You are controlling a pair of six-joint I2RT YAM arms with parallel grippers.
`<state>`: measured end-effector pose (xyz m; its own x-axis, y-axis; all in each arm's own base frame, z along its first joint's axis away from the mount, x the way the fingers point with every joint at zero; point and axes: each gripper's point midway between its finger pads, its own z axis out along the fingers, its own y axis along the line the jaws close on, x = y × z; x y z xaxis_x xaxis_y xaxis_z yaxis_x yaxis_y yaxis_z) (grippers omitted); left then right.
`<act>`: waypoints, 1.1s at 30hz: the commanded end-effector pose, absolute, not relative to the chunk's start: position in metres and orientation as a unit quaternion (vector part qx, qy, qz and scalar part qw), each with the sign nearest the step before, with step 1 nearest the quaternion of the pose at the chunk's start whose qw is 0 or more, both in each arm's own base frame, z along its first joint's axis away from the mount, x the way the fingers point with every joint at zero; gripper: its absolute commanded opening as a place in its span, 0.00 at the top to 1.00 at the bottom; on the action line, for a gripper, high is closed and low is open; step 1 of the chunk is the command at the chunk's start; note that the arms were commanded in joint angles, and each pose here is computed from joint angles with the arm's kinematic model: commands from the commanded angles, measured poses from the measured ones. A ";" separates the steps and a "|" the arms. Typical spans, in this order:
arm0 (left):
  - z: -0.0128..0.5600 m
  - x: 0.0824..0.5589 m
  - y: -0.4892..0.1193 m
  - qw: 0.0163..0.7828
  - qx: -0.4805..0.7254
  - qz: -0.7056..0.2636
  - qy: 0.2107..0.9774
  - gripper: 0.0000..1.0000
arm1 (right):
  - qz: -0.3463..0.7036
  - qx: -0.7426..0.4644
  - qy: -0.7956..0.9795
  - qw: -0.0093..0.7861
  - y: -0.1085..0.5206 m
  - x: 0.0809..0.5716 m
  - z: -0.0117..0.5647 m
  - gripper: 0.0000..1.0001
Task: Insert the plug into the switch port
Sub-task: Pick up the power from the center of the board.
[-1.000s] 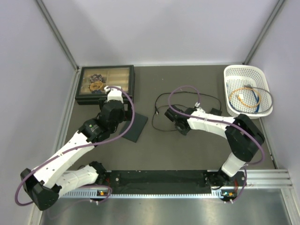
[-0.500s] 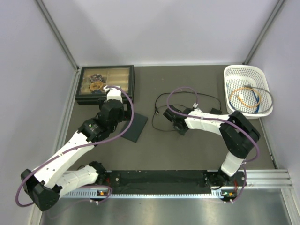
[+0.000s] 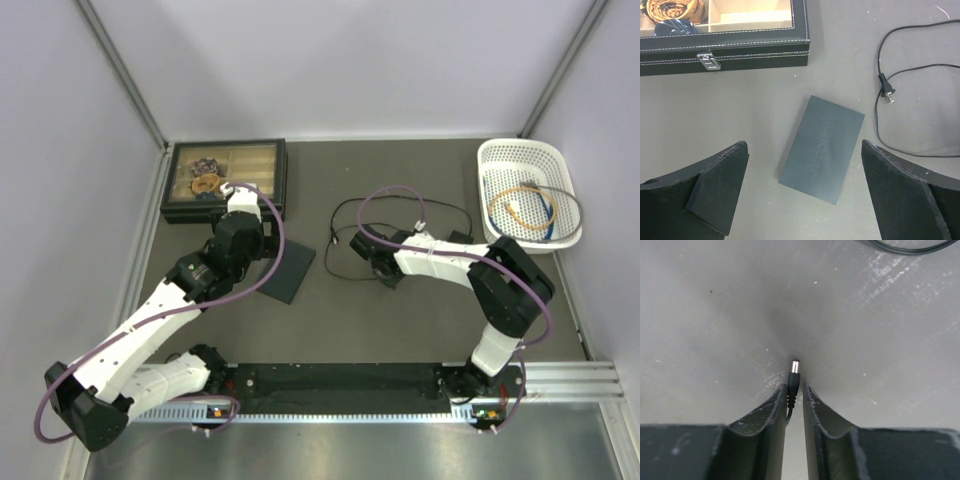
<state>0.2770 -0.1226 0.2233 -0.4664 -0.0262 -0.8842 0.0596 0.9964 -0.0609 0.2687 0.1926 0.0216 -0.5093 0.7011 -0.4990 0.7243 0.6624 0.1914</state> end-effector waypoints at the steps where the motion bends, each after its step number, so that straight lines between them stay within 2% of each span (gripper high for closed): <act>1: 0.231 0.280 -0.124 0.532 -0.004 -0.059 0.845 0.01 | -0.054 0.409 0.864 0.287 0.180 0.270 0.024 0.85; 6: 0.231 0.281 -0.123 0.533 -0.006 -0.058 0.844 0.01 | -0.046 0.376 0.877 0.295 0.181 0.273 0.037 0.99; 10: 0.230 0.281 -0.121 0.532 -0.006 -0.056 0.845 0.01 | -0.047 0.294 0.894 0.333 0.182 0.288 0.064 1.00; 13: 0.231 0.282 -0.122 0.532 -0.006 -0.057 0.845 0.01 | -0.059 0.183 0.906 0.378 0.182 0.305 0.092 1.00; 14: 0.230 0.281 -0.121 0.531 -0.006 -0.057 0.845 0.01 | -0.081 0.105 0.913 0.386 0.178 0.308 0.100 1.00; 16: 0.229 0.282 -0.122 0.529 -0.005 -0.059 0.847 0.01 | -0.070 0.057 0.898 0.430 0.181 0.321 0.123 1.00; 17: 0.229 0.281 -0.122 0.528 -0.004 -0.061 0.847 0.01 | -0.095 -0.040 0.894 0.435 0.179 0.325 0.129 1.00; 20: 0.228 0.282 -0.122 0.526 -0.005 -0.063 0.848 0.01 | -0.084 -0.175 0.861 0.470 0.192 0.333 0.152 1.00; 24: 0.229 0.283 -0.118 0.526 -0.017 -0.065 0.848 0.01 | 0.001 -0.336 0.811 0.479 0.235 0.326 0.160 1.00; 27: 0.228 0.282 -0.118 0.524 -0.028 -0.072 0.848 0.01 | 0.057 -0.408 0.774 0.481 0.261 0.318 0.159 1.00; 33: 0.217 0.276 -0.129 0.502 -0.044 -0.109 0.857 0.01 | 0.145 -0.467 0.728 0.480 0.301 0.303 0.155 1.00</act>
